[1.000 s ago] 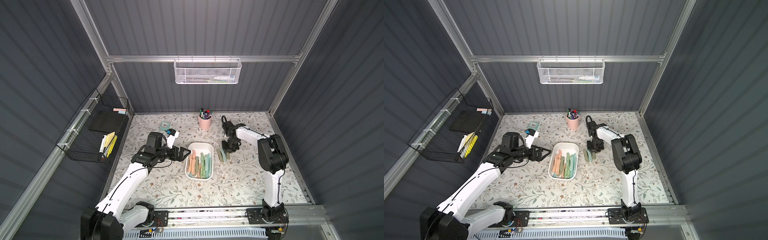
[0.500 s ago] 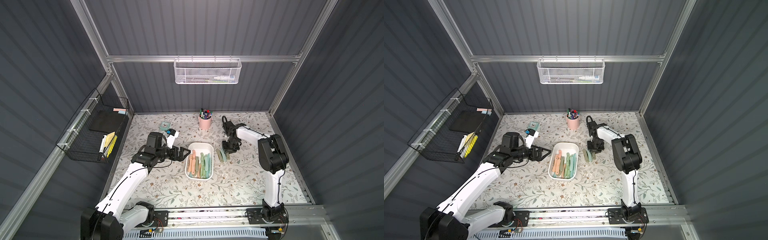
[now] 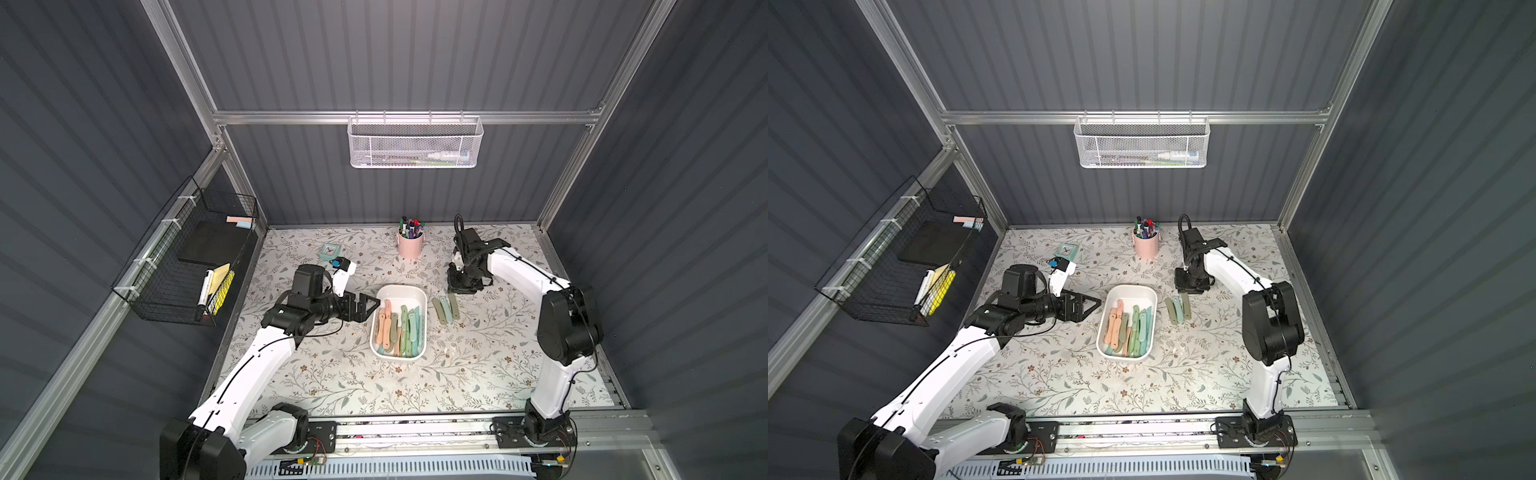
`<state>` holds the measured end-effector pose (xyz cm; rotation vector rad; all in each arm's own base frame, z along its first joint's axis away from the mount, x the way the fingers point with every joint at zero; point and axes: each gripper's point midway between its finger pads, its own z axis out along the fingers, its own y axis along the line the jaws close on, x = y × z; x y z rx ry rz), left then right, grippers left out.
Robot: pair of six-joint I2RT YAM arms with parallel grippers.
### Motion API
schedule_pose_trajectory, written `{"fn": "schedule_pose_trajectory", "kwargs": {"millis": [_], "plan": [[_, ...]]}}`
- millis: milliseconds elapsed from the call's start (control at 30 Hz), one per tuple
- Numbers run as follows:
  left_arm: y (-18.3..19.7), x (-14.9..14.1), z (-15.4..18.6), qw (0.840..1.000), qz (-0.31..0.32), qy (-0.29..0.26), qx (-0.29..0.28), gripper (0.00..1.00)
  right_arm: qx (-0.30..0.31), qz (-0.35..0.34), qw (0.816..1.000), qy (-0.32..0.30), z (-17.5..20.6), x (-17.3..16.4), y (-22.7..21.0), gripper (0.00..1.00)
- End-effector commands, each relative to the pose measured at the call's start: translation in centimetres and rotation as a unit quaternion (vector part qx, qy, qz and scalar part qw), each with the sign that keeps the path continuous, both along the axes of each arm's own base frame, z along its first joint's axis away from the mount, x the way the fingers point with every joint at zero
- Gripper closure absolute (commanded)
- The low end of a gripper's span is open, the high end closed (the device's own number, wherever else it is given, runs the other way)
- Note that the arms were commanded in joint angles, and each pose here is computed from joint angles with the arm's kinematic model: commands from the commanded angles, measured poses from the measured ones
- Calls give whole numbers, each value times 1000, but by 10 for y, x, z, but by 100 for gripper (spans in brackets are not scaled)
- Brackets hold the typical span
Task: Take the fruit knife out of the storage box
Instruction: Move the storage box to the center of the board.
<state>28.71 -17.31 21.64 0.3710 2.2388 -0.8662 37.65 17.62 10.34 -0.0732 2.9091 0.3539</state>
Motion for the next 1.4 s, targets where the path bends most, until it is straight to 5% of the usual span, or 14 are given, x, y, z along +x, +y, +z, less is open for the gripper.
{"fn": "schedule_pose_trajectory", "kwargs": {"millis": [0,200,400,533,933,1233,1367], "plan": [[8,2,9,1000,14,-19,15,1,36,30,999,-25,21,-12,30,60],[25,10,0,996,63,-11,54,1,45,87,995,-25,26,-22,76,59],[29,10,2,995,73,-18,59,1,18,141,990,3,3,-25,114,69],[30,11,2,995,75,-19,61,1,-39,144,989,14,-15,-15,112,78],[30,11,1,995,76,-17,63,1,-168,145,975,-9,-35,18,84,75],[30,11,-1,995,76,-14,65,1,-148,171,974,-30,-39,36,103,70],[30,12,-1,995,76,-14,64,1,-93,189,977,-22,-34,33,128,70]]}}
